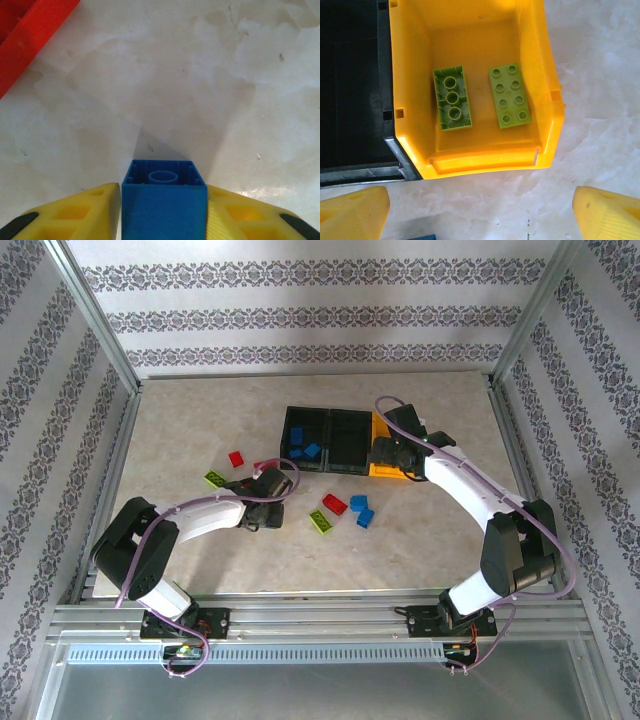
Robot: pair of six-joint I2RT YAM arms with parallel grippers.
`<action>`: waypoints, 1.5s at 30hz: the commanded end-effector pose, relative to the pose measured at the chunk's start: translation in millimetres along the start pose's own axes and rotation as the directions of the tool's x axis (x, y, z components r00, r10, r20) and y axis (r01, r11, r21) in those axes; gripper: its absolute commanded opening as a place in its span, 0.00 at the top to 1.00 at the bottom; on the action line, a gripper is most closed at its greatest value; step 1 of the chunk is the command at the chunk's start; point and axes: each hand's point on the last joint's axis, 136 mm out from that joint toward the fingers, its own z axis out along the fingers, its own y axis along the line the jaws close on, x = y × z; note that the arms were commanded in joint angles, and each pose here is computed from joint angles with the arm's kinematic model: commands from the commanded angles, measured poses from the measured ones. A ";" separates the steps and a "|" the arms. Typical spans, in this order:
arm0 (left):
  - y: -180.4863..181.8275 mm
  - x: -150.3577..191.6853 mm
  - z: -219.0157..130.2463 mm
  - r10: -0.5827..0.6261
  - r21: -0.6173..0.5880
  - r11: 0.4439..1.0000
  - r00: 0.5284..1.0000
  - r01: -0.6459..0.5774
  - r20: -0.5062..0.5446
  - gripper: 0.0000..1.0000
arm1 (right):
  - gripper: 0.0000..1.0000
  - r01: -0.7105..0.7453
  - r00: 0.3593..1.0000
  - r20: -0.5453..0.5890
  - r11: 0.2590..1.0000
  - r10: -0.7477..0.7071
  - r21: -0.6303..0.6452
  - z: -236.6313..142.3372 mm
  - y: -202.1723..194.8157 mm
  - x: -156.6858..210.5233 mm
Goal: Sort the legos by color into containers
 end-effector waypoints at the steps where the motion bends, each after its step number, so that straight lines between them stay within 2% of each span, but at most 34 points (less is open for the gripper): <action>1: 3.4 7.3 0.0 0.006 -0.031 0.999 1.000 -0.007 -0.027 0.58 | 0.06 -0.013 1.000 0.028 1.000 0.013 0.004 -10.1 -1.0 -1.2; 15: 3.2 17.2 10.6 -0.005 -0.026 1.000 0.998 0.004 -0.056 0.55 | 0.05 -0.012 0.999 0.038 1.000 0.013 -0.003 -14.2 0.7 -2.0; 21: 3.6 15.4 10.2 0.001 -0.033 0.999 0.999 -0.003 -0.054 0.67 | 0.04 -0.011 0.999 0.043 1.000 0.012 -0.008 -17.1 1.4 -2.3; 26: 1.5 5.2 3.5 -0.005 -0.026 1.000 1.000 0.004 -0.017 0.70 | 0.05 -0.006 0.999 0.046 1.000 0.007 -0.015 -19.3 4.2 -0.4; 33: -16.3 -38.9 -13.5 -0.004 0.019 1.000 0.995 0.002 0.099 0.71 | 0.07 0.021 0.999 0.036 0.999 -0.020 -0.037 -22.7 15.8 14.0; 45: -47.7 -149.2 -44.4 0.043 0.050 0.997 0.959 -0.060 0.281 0.71 | 0.10 0.074 0.997 -0.005 0.993 -0.074 -0.092 -26.7 43.4 47.0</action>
